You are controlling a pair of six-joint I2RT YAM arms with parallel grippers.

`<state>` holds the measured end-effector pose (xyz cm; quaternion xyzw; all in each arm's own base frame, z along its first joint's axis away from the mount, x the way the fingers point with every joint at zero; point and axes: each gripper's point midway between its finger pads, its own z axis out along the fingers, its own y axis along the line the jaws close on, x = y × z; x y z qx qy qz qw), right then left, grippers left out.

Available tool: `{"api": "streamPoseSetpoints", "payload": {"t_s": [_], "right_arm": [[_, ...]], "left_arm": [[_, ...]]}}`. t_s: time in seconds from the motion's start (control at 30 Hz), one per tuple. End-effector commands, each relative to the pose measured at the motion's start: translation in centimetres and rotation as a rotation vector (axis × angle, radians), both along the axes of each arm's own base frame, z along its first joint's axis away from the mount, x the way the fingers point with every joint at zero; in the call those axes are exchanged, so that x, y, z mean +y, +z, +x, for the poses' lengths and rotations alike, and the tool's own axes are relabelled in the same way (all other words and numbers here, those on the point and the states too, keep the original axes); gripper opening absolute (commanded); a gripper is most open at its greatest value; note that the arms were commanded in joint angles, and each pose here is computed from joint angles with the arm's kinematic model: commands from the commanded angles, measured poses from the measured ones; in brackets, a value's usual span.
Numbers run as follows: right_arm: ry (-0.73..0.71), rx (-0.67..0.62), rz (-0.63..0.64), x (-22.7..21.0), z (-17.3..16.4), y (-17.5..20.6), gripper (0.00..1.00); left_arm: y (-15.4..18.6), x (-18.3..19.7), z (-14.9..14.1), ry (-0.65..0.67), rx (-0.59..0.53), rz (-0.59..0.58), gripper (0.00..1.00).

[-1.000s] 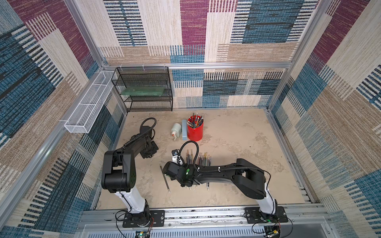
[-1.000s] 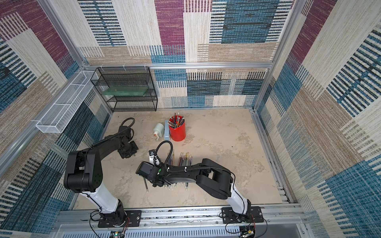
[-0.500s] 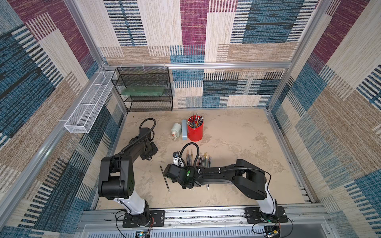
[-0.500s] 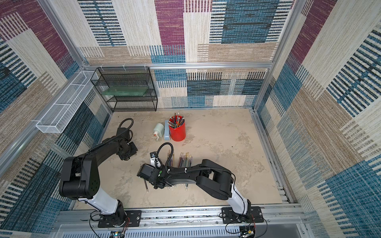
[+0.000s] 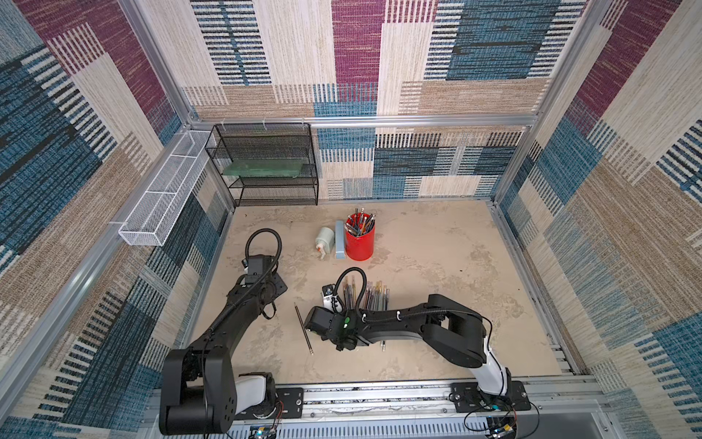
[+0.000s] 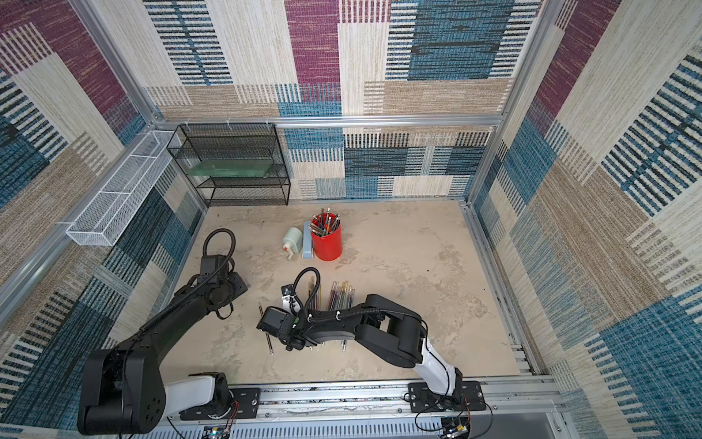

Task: Remove the protective cover of the pencils
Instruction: Pick up the pencil from the center of the board.

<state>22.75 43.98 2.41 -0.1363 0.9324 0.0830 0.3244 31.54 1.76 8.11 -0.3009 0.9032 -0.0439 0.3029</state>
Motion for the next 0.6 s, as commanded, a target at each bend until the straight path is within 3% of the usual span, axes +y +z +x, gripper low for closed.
{"api": "streamPoseSetpoints", "payload": {"t_s": [0.0, 0.07, 0.1, 0.13, 0.27, 0.33, 0.37, 0.57], "right_arm": [[-0.013, 0.017, -0.017, -0.6, -0.3, -0.8, 0.34], [-0.012, 0.025, -0.019, -0.8, -0.4, -1.0, 0.30], [-0.009, 0.027, -0.016, -0.7, -0.5, -1.0, 0.29], [-0.008, 0.028, -0.020, -0.7, -0.6, -1.1, 0.28], [-0.005, 0.032, -0.022, -0.7, -0.7, -1.4, 0.26], [-0.002, 0.034, -0.019, -0.5, -0.8, -1.4, 0.23], [0.000, 0.034, -0.017, -0.4, -0.8, -1.3, 0.22], [0.007, 0.037, -0.005, 0.2, -0.7, -1.3, 0.15]], "left_arm": [[1.4, 1.0, 0.2, 0.057, -0.069, 0.030, 0.55], [1.8, 1.6, -0.5, 0.090, -0.100, 0.043, 0.65], [2.0, 1.7, -0.8, 0.103, -0.115, 0.048, 0.75], [2.1, 2.1, -1.1, 0.123, -0.126, 0.055, 0.97], [2.3, 2.8, -2.2, 0.174, -0.122, 0.074, 0.99], [2.4, 2.5, -1.8, 0.153, -0.128, 0.069, 0.79], [2.3, 2.6, -1.7, 0.154, -0.127, 0.067, 0.77], [2.5, 3.0, -1.8, 0.197, -0.131, 0.066, 0.86]]}}
